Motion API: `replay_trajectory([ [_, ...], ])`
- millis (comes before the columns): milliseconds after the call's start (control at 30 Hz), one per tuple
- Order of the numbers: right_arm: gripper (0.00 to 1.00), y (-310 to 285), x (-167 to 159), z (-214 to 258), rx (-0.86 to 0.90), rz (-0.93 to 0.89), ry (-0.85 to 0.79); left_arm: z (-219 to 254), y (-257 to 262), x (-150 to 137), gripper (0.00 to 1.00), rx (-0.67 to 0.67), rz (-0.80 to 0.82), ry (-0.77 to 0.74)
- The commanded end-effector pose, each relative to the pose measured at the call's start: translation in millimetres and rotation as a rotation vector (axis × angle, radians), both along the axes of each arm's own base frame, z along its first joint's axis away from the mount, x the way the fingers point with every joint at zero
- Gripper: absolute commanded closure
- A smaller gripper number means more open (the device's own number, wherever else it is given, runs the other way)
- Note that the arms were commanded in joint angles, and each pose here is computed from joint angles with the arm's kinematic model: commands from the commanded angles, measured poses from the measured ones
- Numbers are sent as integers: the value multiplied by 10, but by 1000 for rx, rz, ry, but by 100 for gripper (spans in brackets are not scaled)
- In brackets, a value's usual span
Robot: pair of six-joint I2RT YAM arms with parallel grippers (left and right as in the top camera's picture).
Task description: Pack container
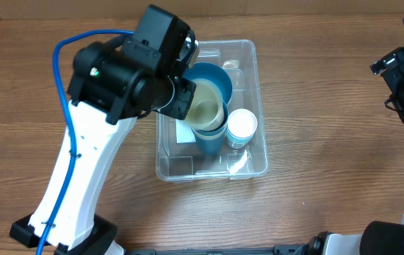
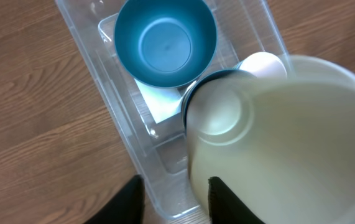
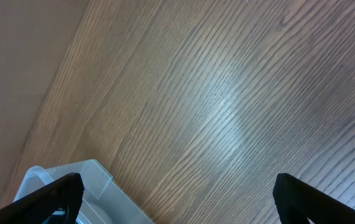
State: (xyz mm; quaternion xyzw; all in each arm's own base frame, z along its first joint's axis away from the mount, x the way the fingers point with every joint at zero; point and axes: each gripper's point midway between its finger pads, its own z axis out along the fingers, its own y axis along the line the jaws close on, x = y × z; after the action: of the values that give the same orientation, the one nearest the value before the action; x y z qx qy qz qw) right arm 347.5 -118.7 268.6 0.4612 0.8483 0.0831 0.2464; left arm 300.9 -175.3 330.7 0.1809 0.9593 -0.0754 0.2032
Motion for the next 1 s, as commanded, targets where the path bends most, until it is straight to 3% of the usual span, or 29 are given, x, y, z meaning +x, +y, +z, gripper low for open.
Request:
replay_trajectory([
  [0, 0, 15, 26, 67, -4, 3, -22, -79, -22, 51, 32, 29, -13, 9],
  [33, 0, 15, 26, 67, -4, 3, -22, 3, 10, 37, 0, 22, -8, -17],
  [167, 0, 15, 26, 67, -4, 3, -22, 370, 515, 103, 0, -4, 232, -139],
  [300, 0, 15, 26, 67, -4, 3, -22, 670, 1609, 74, 0, -49, 635, -229],
  [400, 0, 15, 26, 67, -4, 3, -22, 757, 2029, -23, 0, -45, 771, -263],
  [767, 0, 26, 5, 116, -9, 4, -35, 743, 2090, -16, 0, -38, 788, -259],
  [967, 0, 538, -417, 948, -89, 108, -282, 743, 2090, -16, 0, -38, 788, -259],
])
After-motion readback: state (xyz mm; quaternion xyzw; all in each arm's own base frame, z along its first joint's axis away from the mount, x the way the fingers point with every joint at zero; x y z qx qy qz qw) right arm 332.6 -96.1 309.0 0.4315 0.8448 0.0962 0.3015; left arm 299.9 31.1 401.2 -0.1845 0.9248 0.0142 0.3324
